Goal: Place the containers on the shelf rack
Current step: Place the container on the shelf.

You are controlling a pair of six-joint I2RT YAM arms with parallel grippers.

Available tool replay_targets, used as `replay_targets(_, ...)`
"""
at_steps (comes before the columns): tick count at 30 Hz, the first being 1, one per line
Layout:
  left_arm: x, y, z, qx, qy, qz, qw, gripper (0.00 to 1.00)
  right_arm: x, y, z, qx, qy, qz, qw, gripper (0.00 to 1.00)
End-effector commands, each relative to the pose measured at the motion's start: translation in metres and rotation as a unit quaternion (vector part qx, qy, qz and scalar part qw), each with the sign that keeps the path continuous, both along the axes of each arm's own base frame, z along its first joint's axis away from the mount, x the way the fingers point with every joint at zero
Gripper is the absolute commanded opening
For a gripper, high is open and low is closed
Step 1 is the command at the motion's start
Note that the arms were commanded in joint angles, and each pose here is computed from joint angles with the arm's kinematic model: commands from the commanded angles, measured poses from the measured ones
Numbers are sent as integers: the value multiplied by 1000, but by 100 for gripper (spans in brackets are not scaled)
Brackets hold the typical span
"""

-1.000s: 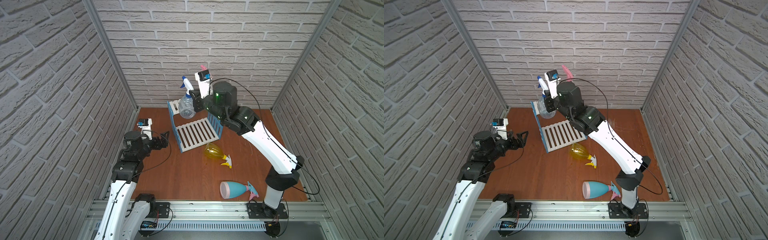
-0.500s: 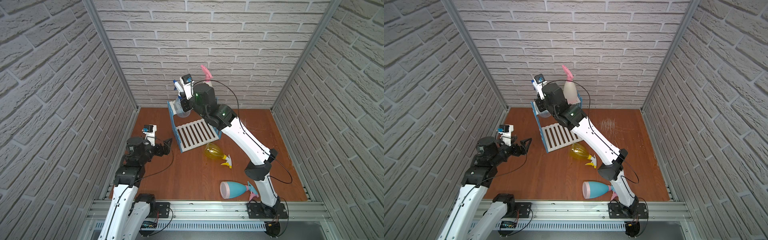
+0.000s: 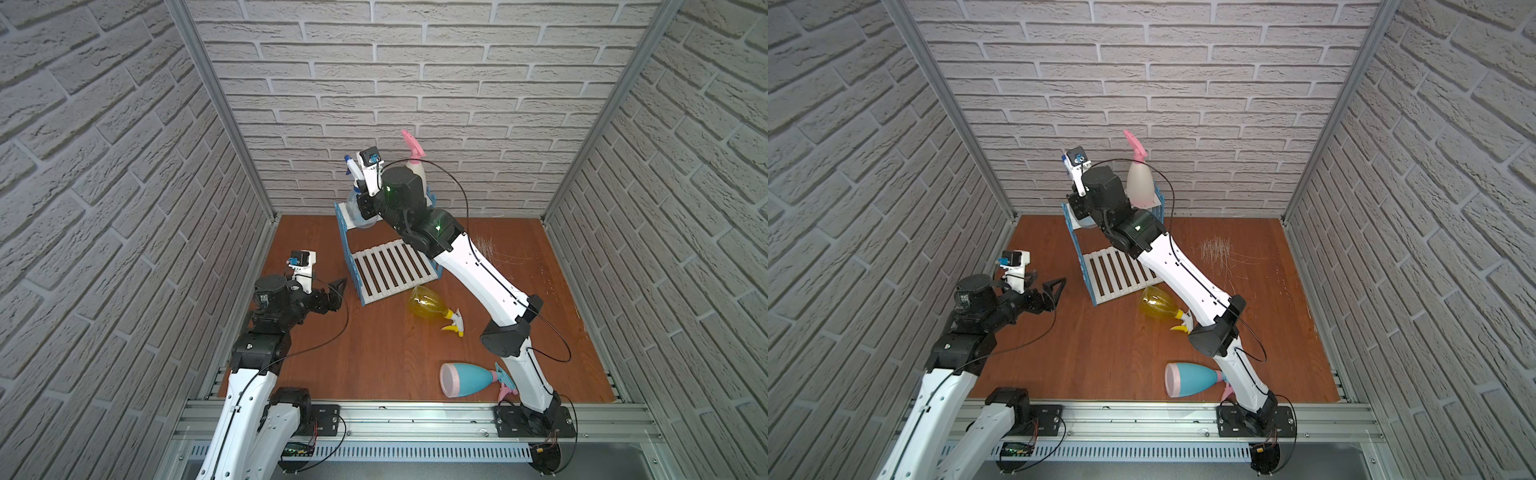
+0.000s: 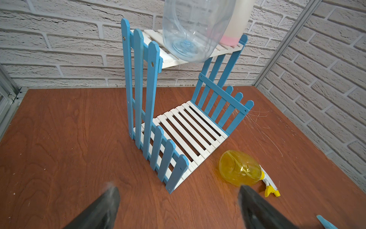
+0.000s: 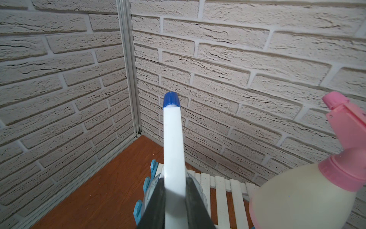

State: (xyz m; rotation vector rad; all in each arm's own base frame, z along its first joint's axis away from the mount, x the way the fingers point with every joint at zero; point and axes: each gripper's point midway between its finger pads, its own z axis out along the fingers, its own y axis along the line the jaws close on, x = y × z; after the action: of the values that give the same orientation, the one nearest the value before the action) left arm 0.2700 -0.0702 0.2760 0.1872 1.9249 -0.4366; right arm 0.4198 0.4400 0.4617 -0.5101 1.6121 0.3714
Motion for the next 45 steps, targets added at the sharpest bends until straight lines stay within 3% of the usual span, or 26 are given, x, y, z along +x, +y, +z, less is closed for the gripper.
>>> replay_targets(1,2,-3,7,4,-28,-11,1000,98,6,-6,34,43,-47,-10,998,3)
replay_targets(19,3,-3,-1,10,-19,-13,1000,98,23,-3,25,55,-47,-6,997,4)
replay_targets(34,3,-3,-1,11,-19,-13,1000,98,25,1,21,58,-44,-1,997,31)
replay_targets(45,3,-3,-1,11,-18,-13,1000,98,26,3,19,59,-43,3,997,37)
